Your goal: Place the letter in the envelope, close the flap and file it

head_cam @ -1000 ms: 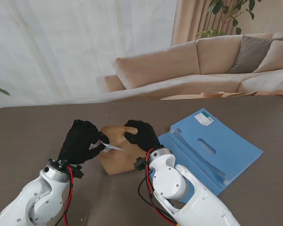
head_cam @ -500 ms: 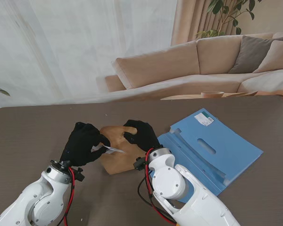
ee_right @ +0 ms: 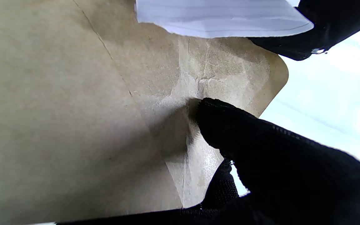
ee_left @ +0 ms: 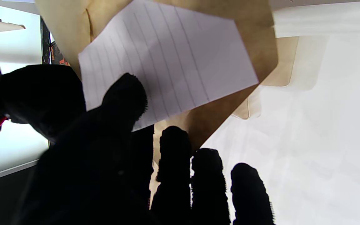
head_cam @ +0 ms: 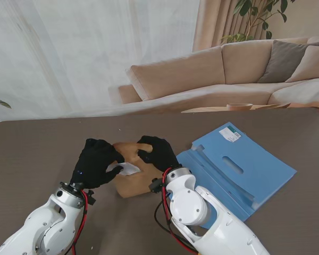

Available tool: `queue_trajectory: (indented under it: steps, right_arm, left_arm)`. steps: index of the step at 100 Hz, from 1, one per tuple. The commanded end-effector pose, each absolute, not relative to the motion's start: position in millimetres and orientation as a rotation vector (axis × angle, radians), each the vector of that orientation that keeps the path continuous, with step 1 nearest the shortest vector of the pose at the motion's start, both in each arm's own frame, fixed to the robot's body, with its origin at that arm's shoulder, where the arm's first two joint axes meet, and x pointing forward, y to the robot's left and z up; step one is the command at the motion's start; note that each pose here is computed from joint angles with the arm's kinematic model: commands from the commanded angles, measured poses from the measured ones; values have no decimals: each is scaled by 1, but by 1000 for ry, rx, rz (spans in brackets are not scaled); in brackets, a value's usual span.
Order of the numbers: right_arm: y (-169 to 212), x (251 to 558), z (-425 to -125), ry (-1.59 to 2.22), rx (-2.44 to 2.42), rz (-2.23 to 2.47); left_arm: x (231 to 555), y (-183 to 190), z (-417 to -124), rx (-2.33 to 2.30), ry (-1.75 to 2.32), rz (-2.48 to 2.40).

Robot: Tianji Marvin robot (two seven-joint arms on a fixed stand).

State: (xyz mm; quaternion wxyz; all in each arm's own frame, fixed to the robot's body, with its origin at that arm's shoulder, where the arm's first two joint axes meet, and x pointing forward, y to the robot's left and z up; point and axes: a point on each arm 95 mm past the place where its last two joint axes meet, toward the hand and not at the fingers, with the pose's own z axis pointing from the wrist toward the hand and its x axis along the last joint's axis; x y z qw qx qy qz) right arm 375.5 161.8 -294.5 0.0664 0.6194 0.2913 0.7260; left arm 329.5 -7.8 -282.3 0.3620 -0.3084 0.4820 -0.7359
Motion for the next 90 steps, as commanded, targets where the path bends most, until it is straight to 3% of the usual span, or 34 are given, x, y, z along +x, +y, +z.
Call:
queue_trajectory:
  steps: [1, 90]
  right_arm:
    - [167, 373, -295, 898, 1878, 2200]
    - [172, 374, -295, 874, 1915, 2225]
  left_arm:
    - [329, -12, -281, -786, 1236, -1888]
    - [322, -24, -274, -661, 1241, -1785]
